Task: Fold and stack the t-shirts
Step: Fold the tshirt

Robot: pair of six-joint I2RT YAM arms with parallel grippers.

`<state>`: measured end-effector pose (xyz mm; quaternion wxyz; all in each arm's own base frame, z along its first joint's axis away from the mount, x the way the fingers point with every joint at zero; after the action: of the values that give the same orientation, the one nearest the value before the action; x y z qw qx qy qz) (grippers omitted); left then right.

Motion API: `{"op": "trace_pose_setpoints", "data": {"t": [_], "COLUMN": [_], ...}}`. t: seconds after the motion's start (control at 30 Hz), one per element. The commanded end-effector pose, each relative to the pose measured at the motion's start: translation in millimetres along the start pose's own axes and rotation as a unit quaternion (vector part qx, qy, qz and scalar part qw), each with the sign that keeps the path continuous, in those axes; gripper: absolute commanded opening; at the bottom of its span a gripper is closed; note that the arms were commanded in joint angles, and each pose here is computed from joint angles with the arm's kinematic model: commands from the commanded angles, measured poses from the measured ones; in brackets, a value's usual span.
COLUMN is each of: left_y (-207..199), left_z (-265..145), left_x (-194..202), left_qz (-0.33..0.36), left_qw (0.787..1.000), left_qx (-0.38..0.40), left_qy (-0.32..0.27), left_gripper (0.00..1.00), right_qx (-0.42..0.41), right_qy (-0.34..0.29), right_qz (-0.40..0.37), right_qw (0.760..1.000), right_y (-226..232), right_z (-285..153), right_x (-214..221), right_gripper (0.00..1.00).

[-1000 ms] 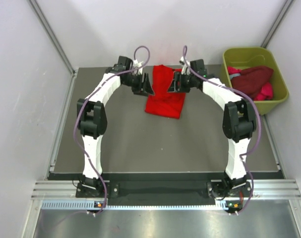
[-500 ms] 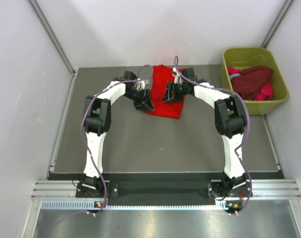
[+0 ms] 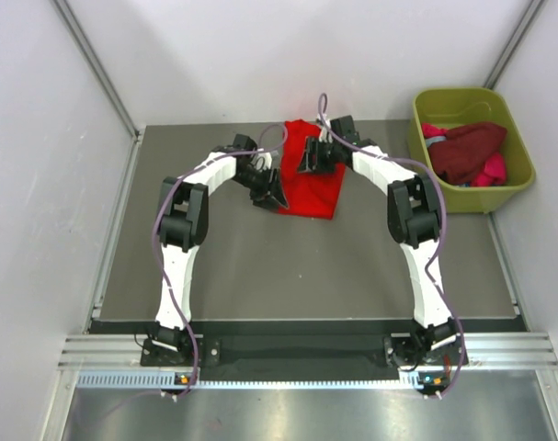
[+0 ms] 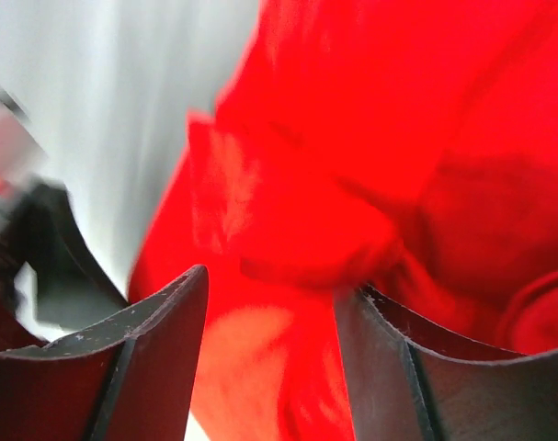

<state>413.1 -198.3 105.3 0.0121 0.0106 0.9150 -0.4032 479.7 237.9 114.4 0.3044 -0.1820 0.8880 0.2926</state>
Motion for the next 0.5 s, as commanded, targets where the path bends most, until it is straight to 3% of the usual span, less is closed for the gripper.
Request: {"op": "trace_pose_setpoints", "data": {"t": [0.0,0.13,0.23,0.3,0.33,0.47], "left_y": [4.6,4.9,1.6,-5.0,-12.4,-47.4], "left_z": [6.4,7.6,6.2,0.2,-7.7,-41.9], "left_x": [3.2,5.3,4.6,1.4,0.4,-13.0], "left_qz": [0.005,0.006,0.009,0.017,0.03,0.074], "left_qw": [1.0,1.0,1.0,1.0,0.999,0.995], "left_qx": [-0.002,-0.003,-0.005,-0.002,-0.005,0.004], "left_qy": [0.005,0.007,0.004,-0.004,-0.012,-0.068], "left_gripper": [0.54,0.54,0.55,0.6,0.67,0.73], "right_qx": [0.043,0.082,0.096,0.1,0.096,0.086], "right_qy": [-0.11,-0.168,-0.174,-0.171,-0.169,-0.151], "right_qz": [-0.05,-0.071,-0.072,-0.067,-0.065,-0.071], "right_qw": [0.992,0.98,0.977,0.978,0.979,0.982], "right_y": [-5.7,-14.8,-23.0,-27.7,-25.7,-16.5], "right_z": [-23.8,-52.5,-69.1,-79.6,-89.4,-113.3], "right_x": [-65.7,-103.5,-107.7,-105.4,-102.2,-87.2], "right_gripper": [0.57,0.59,0.59,0.6,0.6,0.6]}}
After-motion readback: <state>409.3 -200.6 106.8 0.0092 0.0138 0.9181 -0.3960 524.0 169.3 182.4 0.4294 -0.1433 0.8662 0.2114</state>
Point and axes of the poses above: each gripper's point midway between its finger pads, its own z axis out along the fingers, its own y axis along the line the jaws close on, x = y × z, the point moved 8 cm from there along -z, back along the fingers, and after that the axes turned 12 degrees about -z, right-handed, at the moved point
